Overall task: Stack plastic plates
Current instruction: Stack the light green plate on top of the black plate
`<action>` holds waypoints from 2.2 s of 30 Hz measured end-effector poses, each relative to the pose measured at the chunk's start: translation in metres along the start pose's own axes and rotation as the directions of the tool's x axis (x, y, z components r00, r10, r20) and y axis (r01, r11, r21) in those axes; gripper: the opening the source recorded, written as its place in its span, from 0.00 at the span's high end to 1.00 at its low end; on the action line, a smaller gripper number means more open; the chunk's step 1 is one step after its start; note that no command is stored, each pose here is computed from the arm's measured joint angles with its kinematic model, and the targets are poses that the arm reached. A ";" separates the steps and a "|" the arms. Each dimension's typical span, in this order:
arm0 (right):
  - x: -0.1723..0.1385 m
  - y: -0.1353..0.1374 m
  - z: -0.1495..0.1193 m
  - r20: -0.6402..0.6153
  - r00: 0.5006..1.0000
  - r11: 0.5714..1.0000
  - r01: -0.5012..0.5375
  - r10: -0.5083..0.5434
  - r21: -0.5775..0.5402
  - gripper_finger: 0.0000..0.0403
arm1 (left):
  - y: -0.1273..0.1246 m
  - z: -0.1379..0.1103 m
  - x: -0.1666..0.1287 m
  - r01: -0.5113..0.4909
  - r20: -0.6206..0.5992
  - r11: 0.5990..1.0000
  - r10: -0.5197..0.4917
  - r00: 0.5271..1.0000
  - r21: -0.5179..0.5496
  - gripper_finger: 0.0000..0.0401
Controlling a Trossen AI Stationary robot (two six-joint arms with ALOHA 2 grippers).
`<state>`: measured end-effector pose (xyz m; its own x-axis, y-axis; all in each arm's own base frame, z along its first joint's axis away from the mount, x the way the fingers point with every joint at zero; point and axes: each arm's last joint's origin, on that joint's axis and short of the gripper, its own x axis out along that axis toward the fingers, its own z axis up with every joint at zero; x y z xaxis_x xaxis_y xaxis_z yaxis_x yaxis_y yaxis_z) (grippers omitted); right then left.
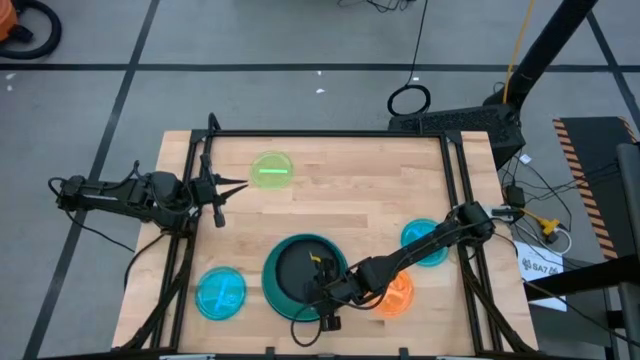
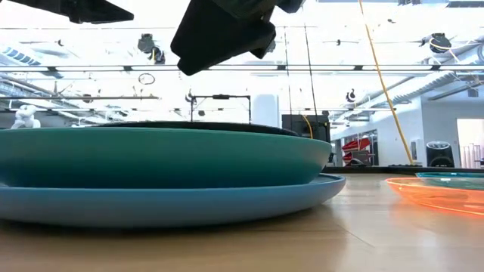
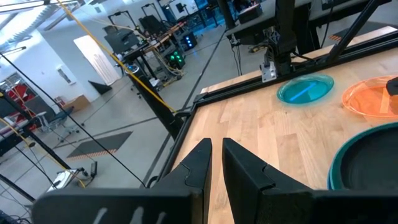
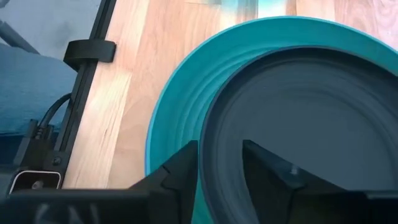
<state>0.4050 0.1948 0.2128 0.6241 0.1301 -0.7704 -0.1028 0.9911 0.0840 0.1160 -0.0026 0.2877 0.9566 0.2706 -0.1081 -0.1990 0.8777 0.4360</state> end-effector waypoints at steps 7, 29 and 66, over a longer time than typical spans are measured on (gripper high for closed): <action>0.000 0.000 0.000 -0.001 1.000 1.000 -0.003 0.003 0.000 0.64 | 0.000 0.000 0.000 0.000 0.000 1.000 0.000 1.000 -0.003 0.88; 0.000 -0.036 -0.006 -0.168 0.984 0.984 0.087 -0.060 0.153 0.69 | 0.000 0.000 0.000 0.001 0.000 0.998 -0.001 1.000 -0.058 0.88; -0.131 -0.188 -0.072 0.120 0.960 0.962 0.263 -0.253 -0.077 0.69 | 0.004 0.007 0.000 -0.023 0.070 0.956 0.045 0.996 -0.293 0.88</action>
<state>0.2864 -0.0110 0.2524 0.7181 -0.1229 -0.6850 0.0058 0.9853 -0.1707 0.1166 -0.0023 0.2961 0.9592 0.2815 -0.0252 -0.2743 0.9487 0.1574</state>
